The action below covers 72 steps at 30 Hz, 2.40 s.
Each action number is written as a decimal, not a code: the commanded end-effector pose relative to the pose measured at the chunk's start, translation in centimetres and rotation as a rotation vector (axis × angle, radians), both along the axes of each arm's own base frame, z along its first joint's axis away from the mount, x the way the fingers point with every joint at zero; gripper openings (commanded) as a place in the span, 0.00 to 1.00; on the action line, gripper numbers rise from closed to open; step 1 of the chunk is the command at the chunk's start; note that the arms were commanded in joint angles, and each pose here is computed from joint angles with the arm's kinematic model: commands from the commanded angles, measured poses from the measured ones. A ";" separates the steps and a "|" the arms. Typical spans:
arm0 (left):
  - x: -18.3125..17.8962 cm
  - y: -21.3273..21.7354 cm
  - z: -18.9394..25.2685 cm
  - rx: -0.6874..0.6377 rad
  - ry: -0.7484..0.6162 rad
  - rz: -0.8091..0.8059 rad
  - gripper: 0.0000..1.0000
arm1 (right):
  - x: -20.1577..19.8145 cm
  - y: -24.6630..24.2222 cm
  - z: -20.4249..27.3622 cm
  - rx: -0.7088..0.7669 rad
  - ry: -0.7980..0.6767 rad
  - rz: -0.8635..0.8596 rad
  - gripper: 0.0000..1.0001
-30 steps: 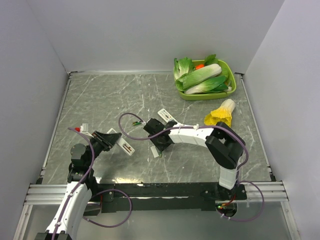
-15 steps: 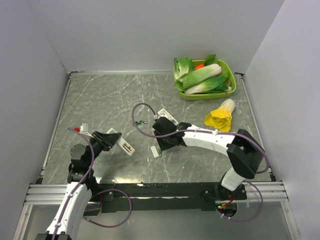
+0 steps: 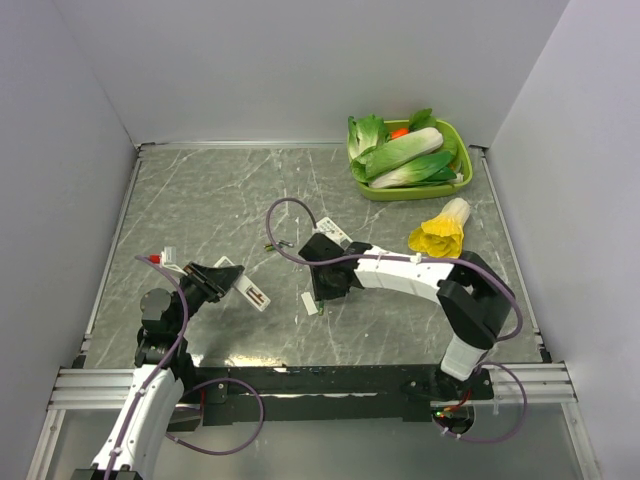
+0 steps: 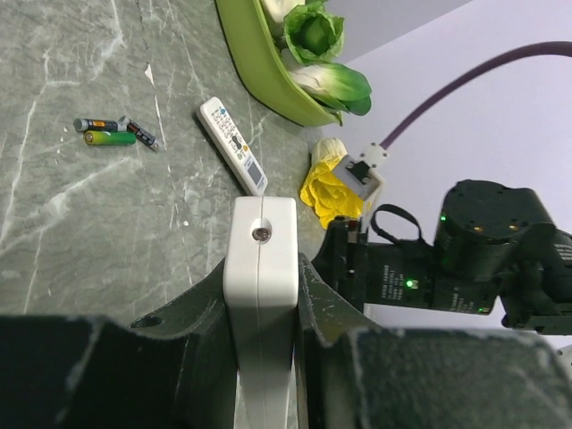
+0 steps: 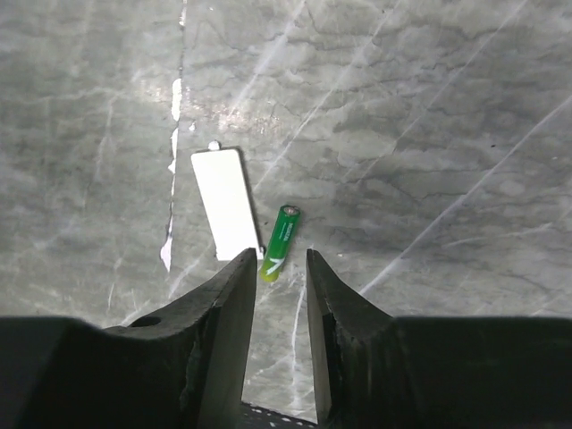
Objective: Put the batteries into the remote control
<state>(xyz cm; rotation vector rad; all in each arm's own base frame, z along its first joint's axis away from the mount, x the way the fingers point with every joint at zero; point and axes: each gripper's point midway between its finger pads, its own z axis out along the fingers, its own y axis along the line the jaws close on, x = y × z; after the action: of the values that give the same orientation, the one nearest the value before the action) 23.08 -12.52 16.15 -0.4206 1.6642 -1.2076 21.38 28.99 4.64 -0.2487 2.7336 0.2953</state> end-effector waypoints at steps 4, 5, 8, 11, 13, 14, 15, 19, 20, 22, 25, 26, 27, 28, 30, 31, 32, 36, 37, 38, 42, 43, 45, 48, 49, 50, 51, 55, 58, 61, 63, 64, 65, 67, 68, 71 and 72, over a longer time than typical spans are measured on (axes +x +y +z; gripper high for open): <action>-0.5 -0.5 -1.1 -0.014 -0.001 -0.026 0.02 | 0.4 0.8 -0.8 -0.013 0.045 -0.063 0.33; -0.5 -0.5 -1.0 -0.014 -0.004 -0.027 0.02 | 0.4 0.9 -1.2 -0.018 0.054 -0.060 0.33; -0.6 -0.5 -1.1 -0.017 -0.003 -0.027 0.02 | 0.4 1.3 -1.8 -0.028 0.062 -0.052 0.32; -0.6 -0.6 -1.1 -0.017 -0.001 -0.029 0.02 | 0.3 1.3 -2.6 -0.043 0.075 -0.052 0.31; -0.7 -0.6 -1.1 -0.017 -0.003 -0.033 0.02 | 0.3 1.3 -2.8 -0.047 0.076 -0.057 0.30; -0.7 -0.6 -1.1 -0.018 0.000 -0.035 0.02 | 0.3 1.3 -3.1 -0.052 0.078 -0.058 0.29; -0.7 -0.6 -1.1 -0.017 -0.003 -0.035 0.02 | 0.3 1.2 -3.3 -0.059 0.077 -0.058 0.28; -0.7 -0.6 -1.1 -0.020 -0.001 -0.034 0.02 | 0.6 0.8 -3.5 -0.081 0.064 -0.060 0.26; -0.7 -0.6 -1.2 -0.018 0.000 -0.034 0.02 | 0.7 0.8 -3.5 -0.086 0.060 -0.059 0.25; -0.8 -0.7 -1.2 -0.021 -0.002 -0.040 0.02 | 0.8 0.5 -3.4 -0.101 0.045 -0.053 0.18; -0.8 -0.8 -1.4 -0.025 0.001 -0.044 0.02 | 1.1 0.4 -2.6 -0.093 0.011 -0.033 0.07; -0.8 -0.8 -1.4 -0.027 0.001 -0.046 0.02 | 1.2 0.5 -2.3 -0.085 -0.006 -0.027 0.05; -0.8 -0.8 -1.5 -0.033 0.006 -0.047 0.02 | 1.3 0.6 -1.8 -0.076 -0.027 -0.019 0.03; -0.9 -0.9 -1.4 -0.037 -0.001 -0.054 0.02 | 1.7 0.6 -0.7 -0.067 -0.072 -0.011 0.02; -1.0 -1.0 -1.5 -0.046 0.002 -0.058 0.02 | 1.8 1.2 0.8 -0.044 -0.139 0.016 0.00; -1.0 -1.1 -1.3 -0.050 -0.005 -0.065 0.02 | 2.4 1.0 2.4 -0.040 -0.201 0.025 0.00; -1.0 -1.1 -1.4 -0.054 -0.002 -0.066 0.02 | 2.2 1.9 3.4 -0.014 -0.245 0.054 0.00; -1.2 -1.4 -1.1 -0.080 -0.014 -0.083 0.02 | 2.3 3.6 8.8 0.059 -0.457 0.131 0.00; -1.3 -1.4 -1.2 -0.081 -0.015 -0.085 0.02 | 2.3 3.8 10.7 0.096 -0.511 0.147 0.00; -1.3 -1.4 -1.0 -0.082 -0.027 -0.090 0.02 | 1.9 4.0 11.3 0.122 -0.533 0.168 0.00; -1.6 -1.7 -0.6 -0.080 -0.054 -0.109 0.02 | 0.4 7.3 17.8 0.403 -0.737 0.313 0.00; -1.6 -1.7 -0.6 -0.079 -0.057 -0.112 0.02 | -0.2 7.4 19.9 0.475 -0.783 0.329 0.00; -1.8 -1.8 -0.3 -0.084 -0.076 -0.126 0.02 | -1.5 7.8 20.6 0.539 -0.826 0.410 0.00; -2.2 -2.0 0.1 -0.107 -0.089 -0.139 0.02 | -2.9 8.6 23.1 0.648 -0.919 0.494 0.00; -2.3 -2.0 0.5 -0.112 -0.109 -0.141 0.02 | -3.3 9.1 24.0 0.689 -0.946 0.508 0.00; -2.3 -2.0 0.6 -0.121 -0.109 -0.141 0.02 | -3.8 9.3 23.9 0.703 -0.953 0.532 0.00; -2.4 -2.0 0.6 -0.123 -0.109 -0.144 0.02 | -4.0 9.7 24.0 0.709 -0.968 0.558 0.00; -2.6 -2.1 1.2 -0.142 -0.123 -0.152 0.02 | -6.0 11.3 24.8 0.791 -1.013 0.649 0.00; -2.9 -2.1 1.5 -0.175 -0.128 -0.157 0.02 | -6.7 12.2 25.1 0.831 -1.033 0.684 0.00; -3.1 -2.1 1.8 -0.194 -0.135 -0.158 0.02 | -6.9 13.2 24.2 0.823 -1.016 0.708 0.00; -3.3 -2.1 1.9 -0.206 -0.139 -0.164 0.02 | -6.9 13.6 23.6 0.818 -1.015 0.711 0.00; -3.3 -2.1 1.9 -0.209 -0.139 -0.163 0.02 | -7.0 13.6 23.2 0.815 -1.011 0.716 0.00; -3.3 -2.1 2.0 -0.215 -0.137 -0.167 0.02 | -7.0 13.7 22.9 0.811 -1.008 0.717 0.00; -3.4 -2.2 2.3 -0.221 -0.146 -0.171 0.02 | -7.0 14.0 22.5 0.803 -1.004 0.723 0.00; -3.5 -2.2 2.3 -0.226 -0.144 -0.176 0.02 | -6.9 14.0 22.4 0.788 -1.009 0.721 0.00; -3.7 -2.2 2.6 -0.238 -0.150 -0.180 0.02 | -7.1 14.2 22.0 0.780 -1.009 0.728 0.00; -3.7 -2.2 2.7 -0.239 -0.153 -0.181 0.02 | -7.0 14.2 21.7 0.775 -1.005 0.728 0.00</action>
<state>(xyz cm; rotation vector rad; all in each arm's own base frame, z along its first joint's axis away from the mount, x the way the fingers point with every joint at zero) 20.30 -14.54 25.09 -0.2407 1.3717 -1.5032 14.72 42.64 24.96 -0.8810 1.4003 1.0167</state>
